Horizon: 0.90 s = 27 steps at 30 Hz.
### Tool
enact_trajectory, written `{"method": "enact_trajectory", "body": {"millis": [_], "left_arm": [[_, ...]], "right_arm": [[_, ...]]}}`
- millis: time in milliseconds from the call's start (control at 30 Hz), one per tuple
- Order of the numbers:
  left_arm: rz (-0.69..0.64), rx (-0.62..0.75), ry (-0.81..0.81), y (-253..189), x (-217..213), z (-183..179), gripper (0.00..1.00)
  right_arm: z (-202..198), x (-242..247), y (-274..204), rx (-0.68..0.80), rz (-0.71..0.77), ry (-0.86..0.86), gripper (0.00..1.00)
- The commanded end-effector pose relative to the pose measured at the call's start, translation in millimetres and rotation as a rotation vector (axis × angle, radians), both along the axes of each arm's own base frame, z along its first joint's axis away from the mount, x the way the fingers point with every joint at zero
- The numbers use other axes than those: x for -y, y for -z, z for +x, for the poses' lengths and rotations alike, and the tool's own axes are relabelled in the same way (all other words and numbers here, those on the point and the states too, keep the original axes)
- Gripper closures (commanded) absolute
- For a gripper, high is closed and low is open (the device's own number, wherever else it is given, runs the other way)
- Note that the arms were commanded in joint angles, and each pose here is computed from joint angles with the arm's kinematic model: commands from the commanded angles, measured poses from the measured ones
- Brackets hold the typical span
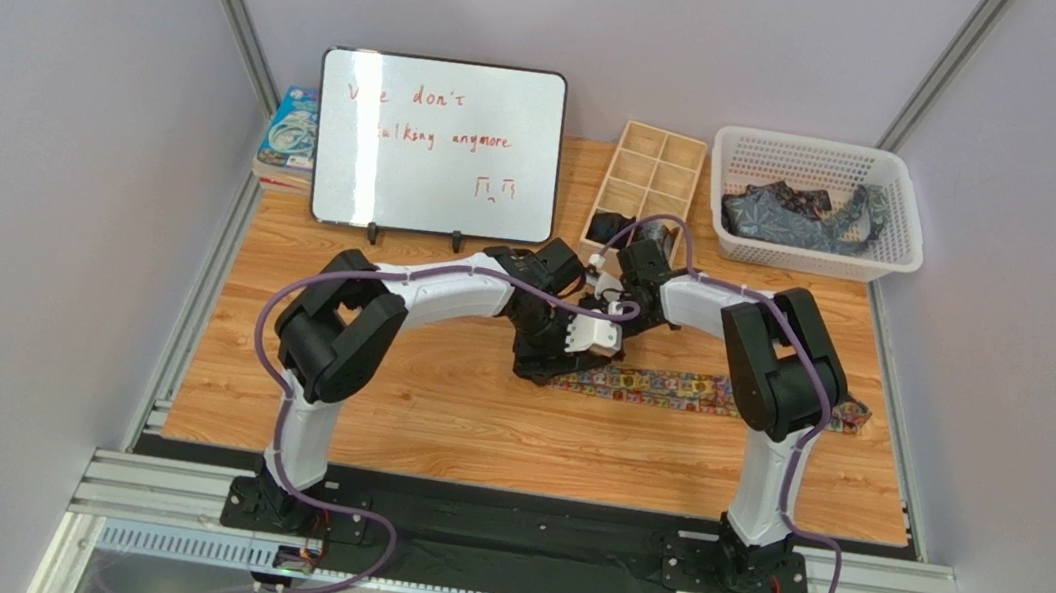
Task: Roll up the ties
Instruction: Roll the tie at the center of the board.
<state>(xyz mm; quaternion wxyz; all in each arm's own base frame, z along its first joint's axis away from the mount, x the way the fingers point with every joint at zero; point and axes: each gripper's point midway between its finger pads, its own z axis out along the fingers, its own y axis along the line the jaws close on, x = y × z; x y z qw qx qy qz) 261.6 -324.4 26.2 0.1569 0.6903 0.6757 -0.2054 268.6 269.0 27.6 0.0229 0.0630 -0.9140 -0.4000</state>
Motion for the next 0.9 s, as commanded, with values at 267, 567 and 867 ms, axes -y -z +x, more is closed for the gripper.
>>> {"method": "enact_trajectory", "body": {"millis": [267, 567, 867], "left_arm": [[-0.068, 0.05, -0.031, -29, -25, 12, 0.25], [0.025, 0.049, 0.015, -10, -17, 6, 0.28], [-0.102, 0.052, 0.0, -39, 5, 6, 0.59]], "right_arm": [[-9, 20, 36, -0.041, -0.106, -0.017, 1.0], [-7, 36, 53, -0.039, -0.245, -0.014, 1.0], [-11, 31, 52, -0.045, -0.219, -0.029, 1.0]]}}
